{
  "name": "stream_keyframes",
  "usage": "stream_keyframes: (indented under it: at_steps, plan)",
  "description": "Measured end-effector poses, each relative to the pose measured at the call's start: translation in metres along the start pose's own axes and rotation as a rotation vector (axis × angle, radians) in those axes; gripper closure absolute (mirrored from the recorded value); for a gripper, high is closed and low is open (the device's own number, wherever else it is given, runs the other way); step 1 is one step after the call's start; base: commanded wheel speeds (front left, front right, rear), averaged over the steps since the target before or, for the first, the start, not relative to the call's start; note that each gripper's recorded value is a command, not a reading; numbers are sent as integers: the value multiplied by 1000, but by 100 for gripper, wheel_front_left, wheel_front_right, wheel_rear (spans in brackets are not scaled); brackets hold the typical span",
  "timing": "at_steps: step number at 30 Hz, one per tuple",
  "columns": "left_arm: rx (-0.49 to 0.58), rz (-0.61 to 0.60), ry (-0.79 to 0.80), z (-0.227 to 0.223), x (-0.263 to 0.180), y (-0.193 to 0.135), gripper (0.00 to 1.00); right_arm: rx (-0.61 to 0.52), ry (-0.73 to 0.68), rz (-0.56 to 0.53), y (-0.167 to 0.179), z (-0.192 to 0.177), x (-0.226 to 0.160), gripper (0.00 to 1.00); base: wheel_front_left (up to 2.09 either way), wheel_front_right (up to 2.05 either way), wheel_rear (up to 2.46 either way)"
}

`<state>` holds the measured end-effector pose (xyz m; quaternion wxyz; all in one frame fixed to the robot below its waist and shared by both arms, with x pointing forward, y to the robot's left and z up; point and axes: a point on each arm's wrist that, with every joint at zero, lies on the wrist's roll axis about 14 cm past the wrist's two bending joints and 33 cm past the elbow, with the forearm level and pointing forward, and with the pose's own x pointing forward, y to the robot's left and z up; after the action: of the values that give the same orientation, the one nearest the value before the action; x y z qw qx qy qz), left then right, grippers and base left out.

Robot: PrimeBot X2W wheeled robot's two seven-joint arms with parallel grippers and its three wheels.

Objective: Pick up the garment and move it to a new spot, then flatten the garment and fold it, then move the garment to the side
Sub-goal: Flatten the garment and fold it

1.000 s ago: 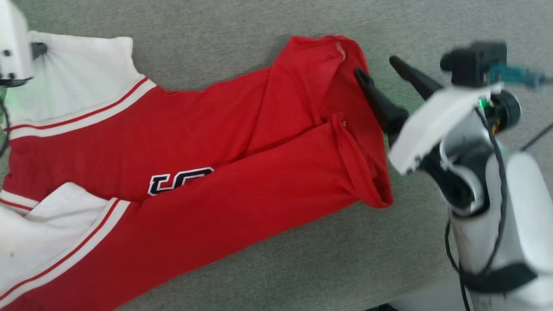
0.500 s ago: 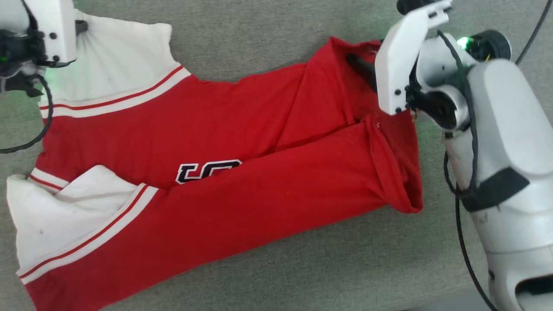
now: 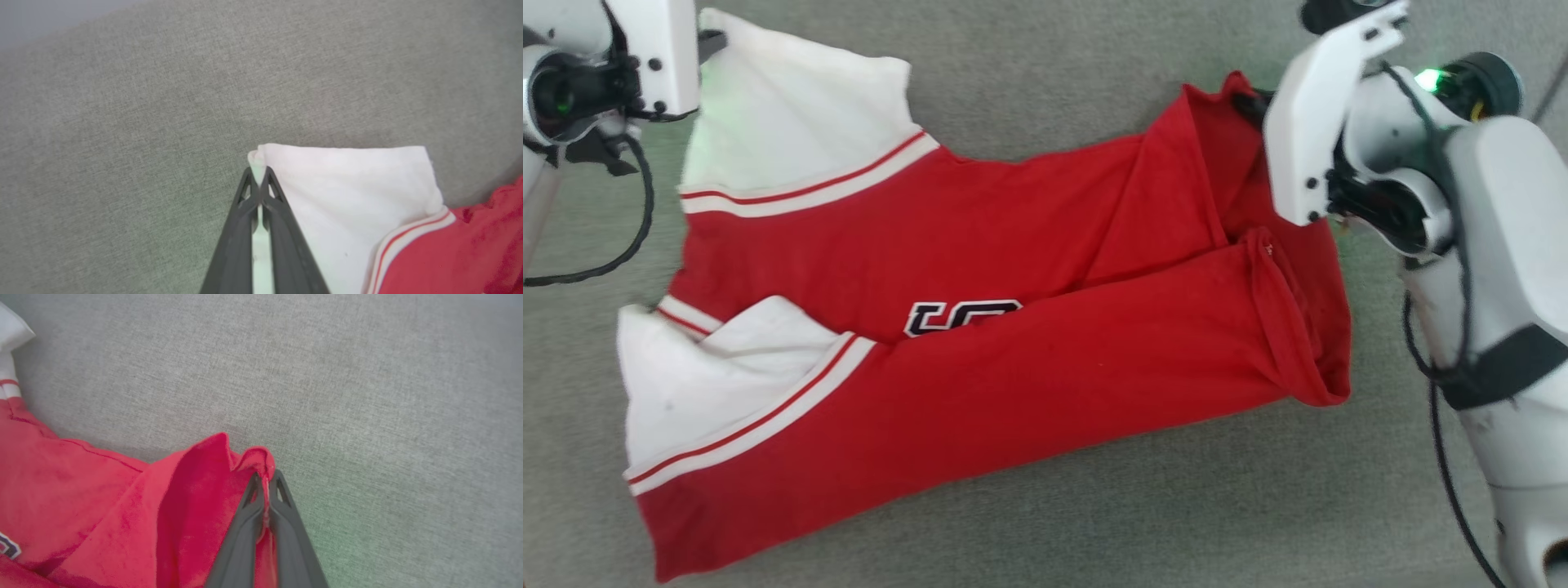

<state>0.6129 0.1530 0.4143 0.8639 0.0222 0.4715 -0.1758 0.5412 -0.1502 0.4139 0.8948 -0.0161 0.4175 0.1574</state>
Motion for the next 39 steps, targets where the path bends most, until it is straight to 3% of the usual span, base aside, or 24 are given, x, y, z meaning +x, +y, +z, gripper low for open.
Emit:
stream_keyframes:
  at_steps: [11, 24, 31, 38, 39]
  plan:
    - [62, -4, -69, 3, -76, -11, 100, -56, -177, 45, 15, 22, -50, 100, 0, 0, 0]
    - [83, 33, -45, -74, -159, -38, 100, -113, -246, 86, 38, 3, -113, 100, 0, 0, 0]
    - [16, -15, 85, -147, -159, -65, 100, -40, -152, 86, 32, -44, -115, 100, 0, 0, 0]
    - [-113, -41, 218, -202, -132, -67, 100, 22, -68, 104, 35, -81, -95, 100, 0, 0, 0]
    - [-137, -37, 224, -204, -128, -64, 100, 17, -61, 97, 34, -84, -92, 76, 0, 0, 0]
